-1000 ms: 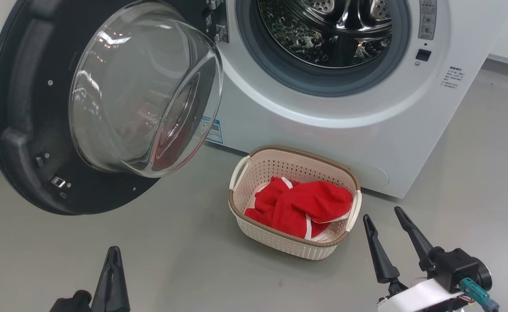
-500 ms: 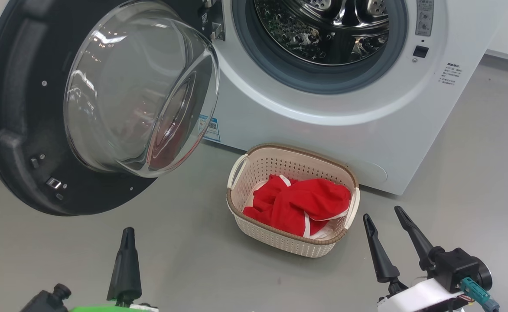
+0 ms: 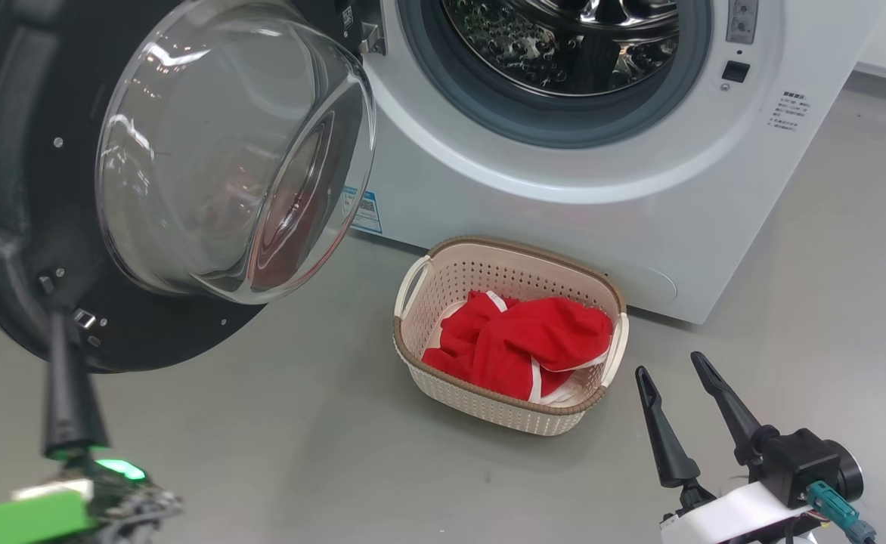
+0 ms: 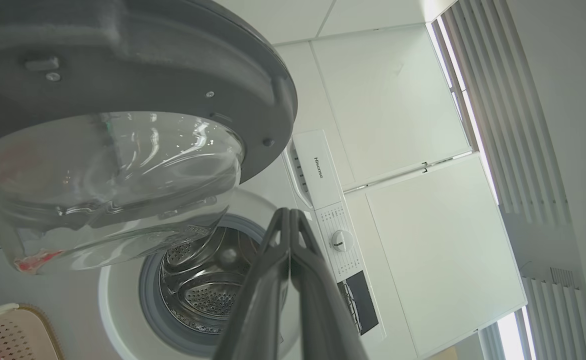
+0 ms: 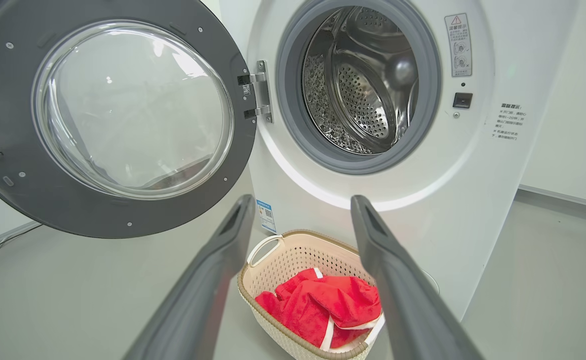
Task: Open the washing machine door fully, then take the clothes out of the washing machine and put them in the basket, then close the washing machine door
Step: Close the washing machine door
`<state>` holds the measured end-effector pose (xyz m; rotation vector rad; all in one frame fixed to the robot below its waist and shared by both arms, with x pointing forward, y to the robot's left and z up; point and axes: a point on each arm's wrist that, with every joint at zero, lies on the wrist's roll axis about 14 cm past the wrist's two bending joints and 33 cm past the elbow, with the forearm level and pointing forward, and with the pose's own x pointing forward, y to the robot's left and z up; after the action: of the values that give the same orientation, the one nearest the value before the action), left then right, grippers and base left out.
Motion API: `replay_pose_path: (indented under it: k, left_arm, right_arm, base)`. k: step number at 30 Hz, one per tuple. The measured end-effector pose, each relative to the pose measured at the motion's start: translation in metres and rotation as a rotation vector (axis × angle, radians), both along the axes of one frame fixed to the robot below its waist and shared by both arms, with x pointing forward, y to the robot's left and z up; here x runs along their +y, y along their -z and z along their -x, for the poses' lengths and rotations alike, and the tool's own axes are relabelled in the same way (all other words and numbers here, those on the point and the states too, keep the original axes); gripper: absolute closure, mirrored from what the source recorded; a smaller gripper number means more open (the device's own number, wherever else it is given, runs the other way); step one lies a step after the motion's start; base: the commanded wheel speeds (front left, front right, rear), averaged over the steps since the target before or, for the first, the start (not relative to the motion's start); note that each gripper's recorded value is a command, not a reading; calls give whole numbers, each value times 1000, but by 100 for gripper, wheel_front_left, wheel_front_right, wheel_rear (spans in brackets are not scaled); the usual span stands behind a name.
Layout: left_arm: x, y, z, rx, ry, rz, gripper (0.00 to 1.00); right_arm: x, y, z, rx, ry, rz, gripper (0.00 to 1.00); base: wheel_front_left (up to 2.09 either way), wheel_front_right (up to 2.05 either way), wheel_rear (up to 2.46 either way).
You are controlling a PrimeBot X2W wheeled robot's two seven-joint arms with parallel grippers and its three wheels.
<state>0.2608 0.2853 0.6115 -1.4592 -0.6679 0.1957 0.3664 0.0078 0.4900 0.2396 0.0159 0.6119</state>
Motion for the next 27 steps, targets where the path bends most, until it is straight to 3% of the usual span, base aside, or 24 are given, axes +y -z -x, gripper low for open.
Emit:
replay_pose_path:
  k: [11, 16, 27]
  left_arm:
    - [90, -49, 23, -100, -230, -109, 100]
    - [135, -41, 22, 24, -275, -115, 100]
    - [181, -12, -5, 209, -235, -5, 100]
  right_arm:
    - [-4, 7, -7, 12, 3, 5, 0]
    - [-4, 6, -13, 6, 4, 1, 0]
    - [-12, 13, -24, 14, 21, 3, 0]
  base:
    - [0, 0, 0]
    - [0, 0, 0]
    - [0, 0, 0]
